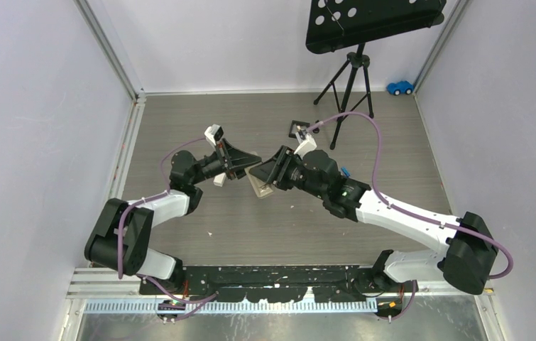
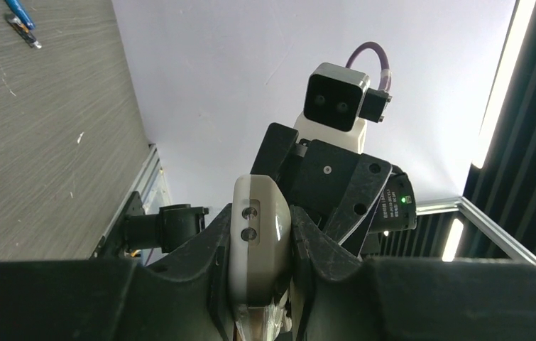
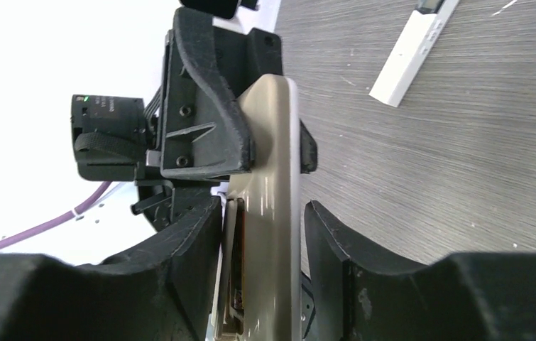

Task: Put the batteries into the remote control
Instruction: Load the battery cover into the remote control.

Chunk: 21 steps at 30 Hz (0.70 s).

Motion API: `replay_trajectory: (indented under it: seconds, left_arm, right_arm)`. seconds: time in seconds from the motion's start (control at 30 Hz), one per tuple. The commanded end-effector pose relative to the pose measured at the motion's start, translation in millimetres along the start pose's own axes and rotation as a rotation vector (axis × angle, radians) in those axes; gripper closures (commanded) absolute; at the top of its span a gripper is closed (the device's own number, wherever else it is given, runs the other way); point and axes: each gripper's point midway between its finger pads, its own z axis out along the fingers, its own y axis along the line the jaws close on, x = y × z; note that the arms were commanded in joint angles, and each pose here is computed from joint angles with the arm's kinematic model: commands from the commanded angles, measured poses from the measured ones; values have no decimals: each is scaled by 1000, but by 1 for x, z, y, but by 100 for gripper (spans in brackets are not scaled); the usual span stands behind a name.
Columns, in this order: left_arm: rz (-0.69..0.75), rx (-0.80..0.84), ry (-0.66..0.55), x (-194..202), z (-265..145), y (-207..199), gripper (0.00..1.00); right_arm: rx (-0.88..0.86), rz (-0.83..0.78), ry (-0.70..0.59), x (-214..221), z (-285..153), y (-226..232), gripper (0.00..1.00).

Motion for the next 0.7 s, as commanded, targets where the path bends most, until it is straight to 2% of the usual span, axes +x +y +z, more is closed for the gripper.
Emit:
replay_trajectory:
  seconds: [0.0, 0.2, 0.43, 0.67]
  left_arm:
    - [25, 110, 28, 4, 0, -31, 100]
    - [13, 129, 17, 3, -1, -32, 100]
    - [9, 119, 2, 0, 0, -26, 100]
    - [9, 106, -10, -2, 0, -20, 100]
  right_arm:
    - [-133, -27, 16, 3, 3, 22, 51]
    - [-112, -26, -6, 0, 2, 17, 52]
    - [-108, 32, -80, -19, -6, 17, 27]
    - [-206, 64, -64, -23, -17, 35, 22]
